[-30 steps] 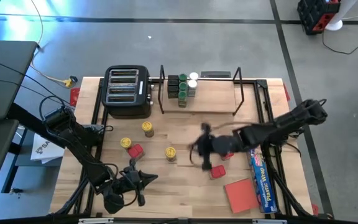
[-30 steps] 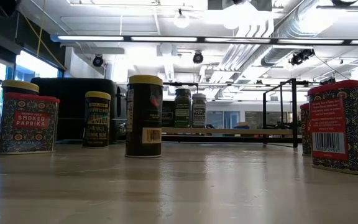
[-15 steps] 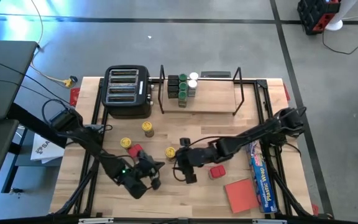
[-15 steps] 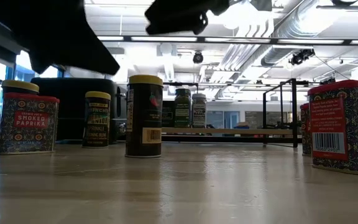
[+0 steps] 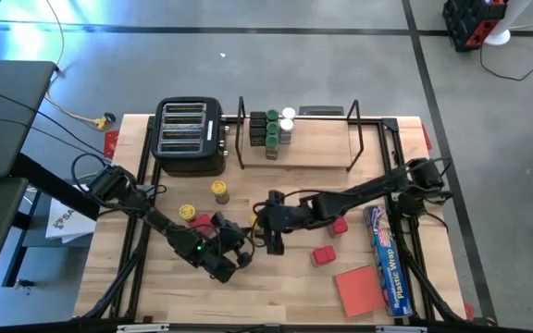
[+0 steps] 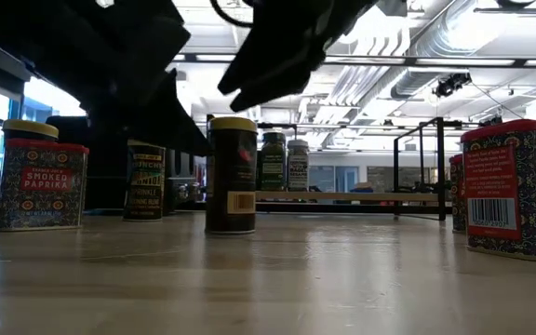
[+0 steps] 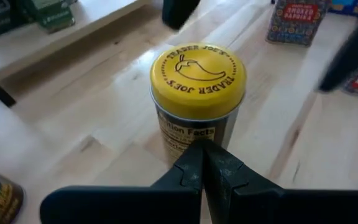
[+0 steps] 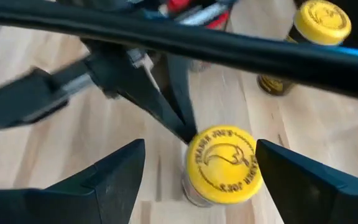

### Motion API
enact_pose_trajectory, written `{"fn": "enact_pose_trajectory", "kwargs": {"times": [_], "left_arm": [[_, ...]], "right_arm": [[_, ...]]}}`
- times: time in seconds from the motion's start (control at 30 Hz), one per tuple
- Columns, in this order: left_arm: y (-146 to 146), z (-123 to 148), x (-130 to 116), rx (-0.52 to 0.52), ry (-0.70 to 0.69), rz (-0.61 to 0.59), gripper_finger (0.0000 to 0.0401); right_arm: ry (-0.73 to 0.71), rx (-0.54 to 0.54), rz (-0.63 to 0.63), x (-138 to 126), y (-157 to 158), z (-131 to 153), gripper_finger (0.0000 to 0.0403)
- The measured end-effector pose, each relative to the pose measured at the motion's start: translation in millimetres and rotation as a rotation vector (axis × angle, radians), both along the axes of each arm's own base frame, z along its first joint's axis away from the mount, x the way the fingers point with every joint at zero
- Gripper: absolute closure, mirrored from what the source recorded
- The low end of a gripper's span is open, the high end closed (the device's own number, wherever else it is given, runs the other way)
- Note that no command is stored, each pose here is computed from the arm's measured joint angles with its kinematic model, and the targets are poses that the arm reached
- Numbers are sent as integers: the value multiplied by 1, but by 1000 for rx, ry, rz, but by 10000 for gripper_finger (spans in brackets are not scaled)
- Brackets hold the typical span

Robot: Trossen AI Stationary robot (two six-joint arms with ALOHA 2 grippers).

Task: Shelf spices
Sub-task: Put the bottom right yellow seasoning bottle on the shelf

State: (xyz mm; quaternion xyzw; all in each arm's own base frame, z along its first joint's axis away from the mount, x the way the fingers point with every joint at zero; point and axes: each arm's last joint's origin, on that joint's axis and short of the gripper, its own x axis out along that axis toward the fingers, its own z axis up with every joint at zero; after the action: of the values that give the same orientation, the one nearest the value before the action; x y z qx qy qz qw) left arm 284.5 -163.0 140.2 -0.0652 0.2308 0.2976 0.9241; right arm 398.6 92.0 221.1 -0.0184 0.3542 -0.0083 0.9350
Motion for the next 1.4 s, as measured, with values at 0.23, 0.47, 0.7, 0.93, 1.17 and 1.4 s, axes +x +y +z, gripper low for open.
{"fn": "enact_pose_trajectory", "kwargs": {"times": [0.23,0.47,0.7,0.93,1.17,1.4], "left_arm": [[-6,13,-11,5,29,-57,401],[-15,38,-39,6,-18,-52,401],[-28,53,-59,9,-98,-75,401],[-37,53,-70,4,-139,-85,401],[-37,55,-70,15,-182,-54,401],[-25,56,-60,48,-215,18,401]], "right_arm": [[25,-20,-48,9,-13,-17,100],[60,-16,-86,14,-19,-33,100],[58,0,-98,14,-19,-33,160],[76,30,-105,7,-20,-21,192],[5,-42,-229,-35,-61,58,192],[-1,-80,-481,-97,-165,113,192]]}}
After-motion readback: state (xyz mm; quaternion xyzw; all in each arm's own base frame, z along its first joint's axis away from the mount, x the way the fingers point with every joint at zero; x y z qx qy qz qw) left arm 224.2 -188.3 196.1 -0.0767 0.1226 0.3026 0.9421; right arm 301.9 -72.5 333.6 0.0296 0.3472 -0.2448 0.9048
